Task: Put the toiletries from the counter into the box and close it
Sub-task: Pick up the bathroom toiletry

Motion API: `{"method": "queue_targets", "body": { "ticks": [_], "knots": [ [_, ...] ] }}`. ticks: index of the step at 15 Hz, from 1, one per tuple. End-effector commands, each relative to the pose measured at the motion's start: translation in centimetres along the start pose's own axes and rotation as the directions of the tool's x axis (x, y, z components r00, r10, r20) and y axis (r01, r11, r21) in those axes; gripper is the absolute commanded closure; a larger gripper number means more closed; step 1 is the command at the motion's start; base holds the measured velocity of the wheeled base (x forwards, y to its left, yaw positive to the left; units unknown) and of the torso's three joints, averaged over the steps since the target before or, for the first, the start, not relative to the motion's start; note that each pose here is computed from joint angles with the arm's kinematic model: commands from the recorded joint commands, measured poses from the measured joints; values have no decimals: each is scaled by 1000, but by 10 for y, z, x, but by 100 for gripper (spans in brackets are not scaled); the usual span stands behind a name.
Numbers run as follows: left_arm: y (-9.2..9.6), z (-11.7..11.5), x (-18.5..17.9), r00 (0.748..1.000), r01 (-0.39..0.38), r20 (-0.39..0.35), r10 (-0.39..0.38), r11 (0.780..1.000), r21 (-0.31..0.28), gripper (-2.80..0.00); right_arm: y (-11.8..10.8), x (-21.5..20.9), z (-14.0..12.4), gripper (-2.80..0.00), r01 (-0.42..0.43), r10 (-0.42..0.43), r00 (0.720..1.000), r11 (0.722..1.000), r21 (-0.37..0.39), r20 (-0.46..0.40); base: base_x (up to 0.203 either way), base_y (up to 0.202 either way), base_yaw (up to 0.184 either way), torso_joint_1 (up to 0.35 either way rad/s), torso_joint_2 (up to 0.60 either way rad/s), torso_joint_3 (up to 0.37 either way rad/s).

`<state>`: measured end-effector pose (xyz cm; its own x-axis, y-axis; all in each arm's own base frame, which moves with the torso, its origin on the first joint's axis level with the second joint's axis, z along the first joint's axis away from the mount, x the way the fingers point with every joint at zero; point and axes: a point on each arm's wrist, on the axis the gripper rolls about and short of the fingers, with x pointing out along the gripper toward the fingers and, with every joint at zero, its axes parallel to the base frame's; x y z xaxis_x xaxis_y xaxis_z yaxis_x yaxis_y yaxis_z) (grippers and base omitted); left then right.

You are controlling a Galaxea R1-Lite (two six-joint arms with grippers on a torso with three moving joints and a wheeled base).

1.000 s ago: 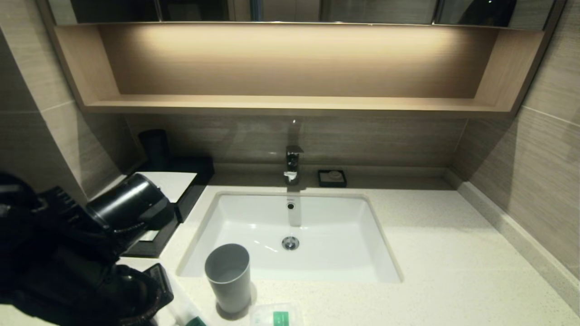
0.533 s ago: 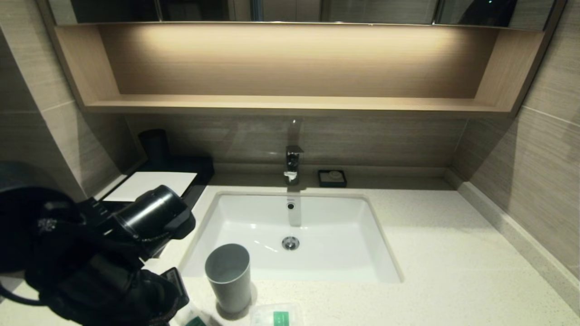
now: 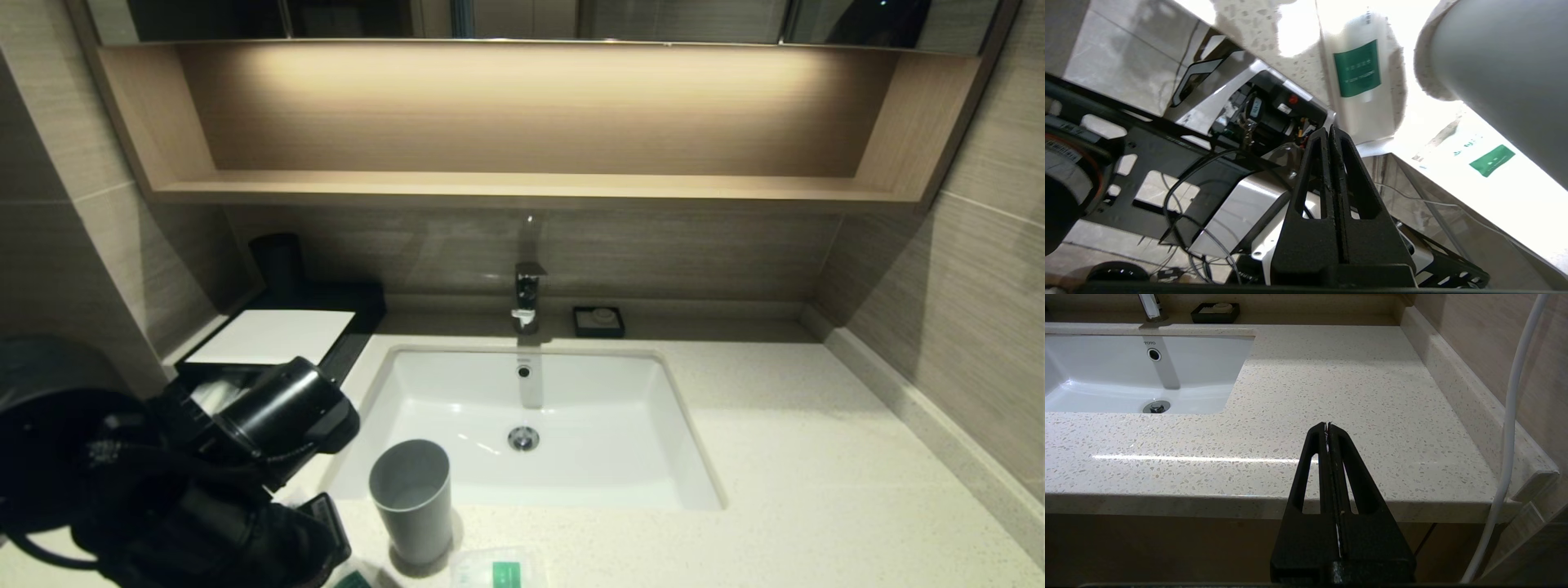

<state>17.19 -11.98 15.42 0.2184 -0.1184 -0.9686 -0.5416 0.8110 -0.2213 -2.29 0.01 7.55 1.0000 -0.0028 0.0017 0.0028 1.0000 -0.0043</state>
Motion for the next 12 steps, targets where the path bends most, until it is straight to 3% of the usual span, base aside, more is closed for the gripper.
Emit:
{"method": "queue_targets", "body": {
  "ticks": [1,7,12],
  "knots": [
    [1,-2,5,1000,-18,-11,18,1000,-2,0,0,0,0,0,0,0,1000,1000,0,-2,0,0,0,0,0,0],
    [-1,-2,10,1000,-21,-18,21,1000,-3,0,0,0,0,0,-1,1,1000,1000,0,-2,0,0,0,0,0,0],
    [0,-4,16,1000,24,-4,-24,1000,2,0,0,0,0,0,-1,1,1000,1000,0,-2,0,0,0,0,0,0]
  ]
}}
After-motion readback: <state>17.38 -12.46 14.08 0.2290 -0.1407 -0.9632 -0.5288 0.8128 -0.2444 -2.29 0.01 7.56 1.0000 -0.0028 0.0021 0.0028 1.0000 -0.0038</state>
